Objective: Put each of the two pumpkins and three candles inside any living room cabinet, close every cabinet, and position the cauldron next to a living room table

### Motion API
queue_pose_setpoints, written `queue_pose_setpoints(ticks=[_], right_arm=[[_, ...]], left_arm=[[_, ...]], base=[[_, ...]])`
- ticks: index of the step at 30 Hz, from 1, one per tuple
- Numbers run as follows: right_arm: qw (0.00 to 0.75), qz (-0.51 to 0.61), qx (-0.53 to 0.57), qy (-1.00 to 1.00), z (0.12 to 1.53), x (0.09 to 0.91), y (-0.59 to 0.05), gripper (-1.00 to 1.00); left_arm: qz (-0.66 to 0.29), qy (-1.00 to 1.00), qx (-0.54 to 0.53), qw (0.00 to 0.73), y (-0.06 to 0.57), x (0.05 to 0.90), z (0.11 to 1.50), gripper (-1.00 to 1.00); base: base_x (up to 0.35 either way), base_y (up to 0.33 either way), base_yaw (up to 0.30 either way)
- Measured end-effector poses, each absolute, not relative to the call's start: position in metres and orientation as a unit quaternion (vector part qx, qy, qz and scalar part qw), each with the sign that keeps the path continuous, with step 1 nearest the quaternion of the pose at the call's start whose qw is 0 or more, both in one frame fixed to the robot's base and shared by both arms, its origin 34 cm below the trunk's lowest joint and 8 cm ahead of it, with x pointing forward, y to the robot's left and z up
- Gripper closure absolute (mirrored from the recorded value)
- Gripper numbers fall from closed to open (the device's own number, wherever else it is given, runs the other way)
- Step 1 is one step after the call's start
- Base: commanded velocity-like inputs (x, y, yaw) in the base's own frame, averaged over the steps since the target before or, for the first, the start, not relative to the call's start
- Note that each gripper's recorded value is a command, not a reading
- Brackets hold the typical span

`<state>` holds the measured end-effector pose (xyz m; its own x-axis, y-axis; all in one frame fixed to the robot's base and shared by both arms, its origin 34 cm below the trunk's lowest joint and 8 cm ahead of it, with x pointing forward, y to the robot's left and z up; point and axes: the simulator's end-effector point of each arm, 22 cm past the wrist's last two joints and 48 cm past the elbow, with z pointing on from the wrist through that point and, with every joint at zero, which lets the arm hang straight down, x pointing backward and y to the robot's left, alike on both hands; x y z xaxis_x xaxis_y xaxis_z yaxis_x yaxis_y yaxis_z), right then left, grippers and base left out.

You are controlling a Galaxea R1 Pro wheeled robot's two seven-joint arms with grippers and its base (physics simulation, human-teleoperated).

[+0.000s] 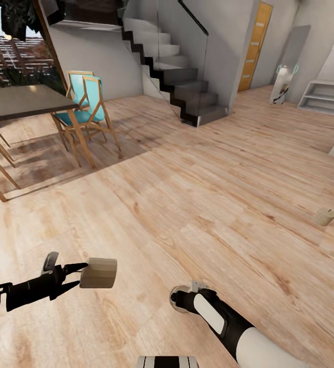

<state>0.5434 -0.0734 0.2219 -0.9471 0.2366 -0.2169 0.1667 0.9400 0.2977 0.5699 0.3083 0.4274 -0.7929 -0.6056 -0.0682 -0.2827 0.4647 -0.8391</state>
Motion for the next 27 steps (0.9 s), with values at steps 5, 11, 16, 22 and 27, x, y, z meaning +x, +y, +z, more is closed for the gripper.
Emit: queue_pose_setpoints(ticks=[5,11,16,22,27], right_arm=[[0.136,0.14,0.101,0.976,0.232,0.549,-0.073,1.0],[0.147,0.142,0.099,0.974,0.244,0.555,-0.073,1.0],[0.158,0.142,0.098,0.972,0.254,0.56,-0.073,1.0],[0.169,0.144,0.097,0.97,0.267,0.566,-0.073,1.0],[0.178,0.145,0.094,0.969,0.277,0.57,-0.073,1.0]], left_arm=[[-0.446,0.835,-0.261,0.19,0.309,0.571,0.437,1.0],[-0.448,0.833,-0.255,0.2,0.309,0.572,0.449,1.0],[-0.449,0.832,-0.25,0.209,0.309,0.574,0.46,1.0],[-0.453,0.829,-0.244,0.219,0.308,0.574,0.472,1.0],[-0.456,0.827,-0.239,0.227,0.307,0.575,0.483,1.0]], base=[[-0.124,0.0,0.232],[-0.19,0.0,0.287],[-0.016,0.0,0.292],[-0.001,0.0,0.184],[0.0,0.0,0.016]])
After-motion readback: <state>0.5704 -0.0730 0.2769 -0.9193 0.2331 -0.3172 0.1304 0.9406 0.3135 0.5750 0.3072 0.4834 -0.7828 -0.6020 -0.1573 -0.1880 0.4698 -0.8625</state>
